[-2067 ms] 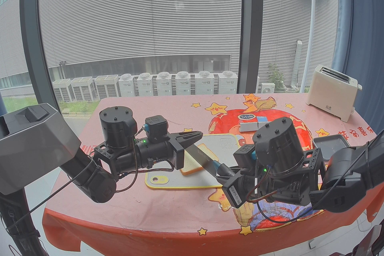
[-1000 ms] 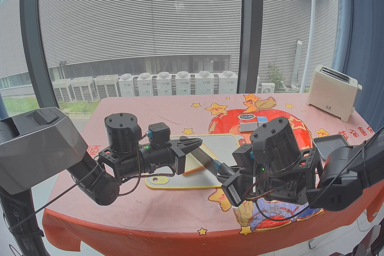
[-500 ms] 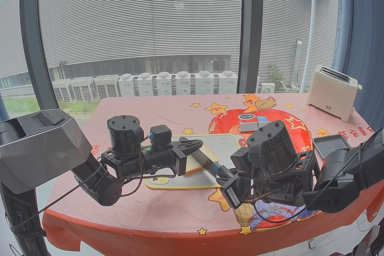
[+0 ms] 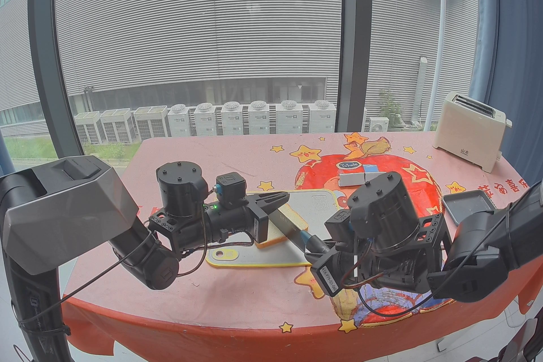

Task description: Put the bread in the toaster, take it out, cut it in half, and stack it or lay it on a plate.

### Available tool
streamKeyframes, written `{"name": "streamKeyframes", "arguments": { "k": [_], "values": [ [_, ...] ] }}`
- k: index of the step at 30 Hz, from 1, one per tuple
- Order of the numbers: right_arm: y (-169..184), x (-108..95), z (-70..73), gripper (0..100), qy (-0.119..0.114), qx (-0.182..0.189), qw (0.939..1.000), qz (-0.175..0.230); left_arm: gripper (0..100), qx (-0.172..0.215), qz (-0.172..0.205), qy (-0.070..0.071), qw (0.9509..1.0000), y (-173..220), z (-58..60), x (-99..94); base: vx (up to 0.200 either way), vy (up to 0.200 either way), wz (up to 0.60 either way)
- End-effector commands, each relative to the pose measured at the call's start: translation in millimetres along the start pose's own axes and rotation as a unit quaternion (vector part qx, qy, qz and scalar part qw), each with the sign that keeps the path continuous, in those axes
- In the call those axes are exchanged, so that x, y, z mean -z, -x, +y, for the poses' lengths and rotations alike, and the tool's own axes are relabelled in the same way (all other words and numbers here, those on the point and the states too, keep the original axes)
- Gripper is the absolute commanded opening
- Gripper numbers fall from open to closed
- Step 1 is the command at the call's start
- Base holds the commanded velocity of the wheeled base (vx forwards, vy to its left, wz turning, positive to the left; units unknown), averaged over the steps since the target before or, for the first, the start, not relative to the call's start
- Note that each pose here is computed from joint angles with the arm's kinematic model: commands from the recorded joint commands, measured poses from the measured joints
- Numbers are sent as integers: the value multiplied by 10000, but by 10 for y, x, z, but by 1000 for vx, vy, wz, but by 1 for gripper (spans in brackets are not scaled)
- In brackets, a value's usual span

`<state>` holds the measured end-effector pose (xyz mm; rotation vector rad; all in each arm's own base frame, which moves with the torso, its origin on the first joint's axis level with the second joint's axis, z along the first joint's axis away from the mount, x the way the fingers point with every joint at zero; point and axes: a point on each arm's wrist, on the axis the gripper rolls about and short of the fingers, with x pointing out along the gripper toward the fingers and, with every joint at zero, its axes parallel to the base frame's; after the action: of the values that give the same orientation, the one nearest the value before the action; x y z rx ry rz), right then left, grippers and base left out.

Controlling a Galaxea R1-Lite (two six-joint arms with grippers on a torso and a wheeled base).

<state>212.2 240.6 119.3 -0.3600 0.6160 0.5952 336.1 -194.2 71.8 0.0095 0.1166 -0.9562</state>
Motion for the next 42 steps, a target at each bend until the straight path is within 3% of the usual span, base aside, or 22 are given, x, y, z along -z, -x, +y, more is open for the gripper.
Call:
{"name": "streamKeyframes", "arguments": {
  "k": [1,24,42],
  "values": [
    [-8,5,4,0,4,0,10000,12,0,49,130,57,9999,-33,-25,102,0,0,0],
    [-15,21,0,0,-32,14,10000,42,0,51,344,122,9993,-80,-10,286,0,0,0],
    [-15,21,0,0,-32,14,10000,42,0,60,386,133,9991,-85,-15,314,0,0,0]
  ]
}}
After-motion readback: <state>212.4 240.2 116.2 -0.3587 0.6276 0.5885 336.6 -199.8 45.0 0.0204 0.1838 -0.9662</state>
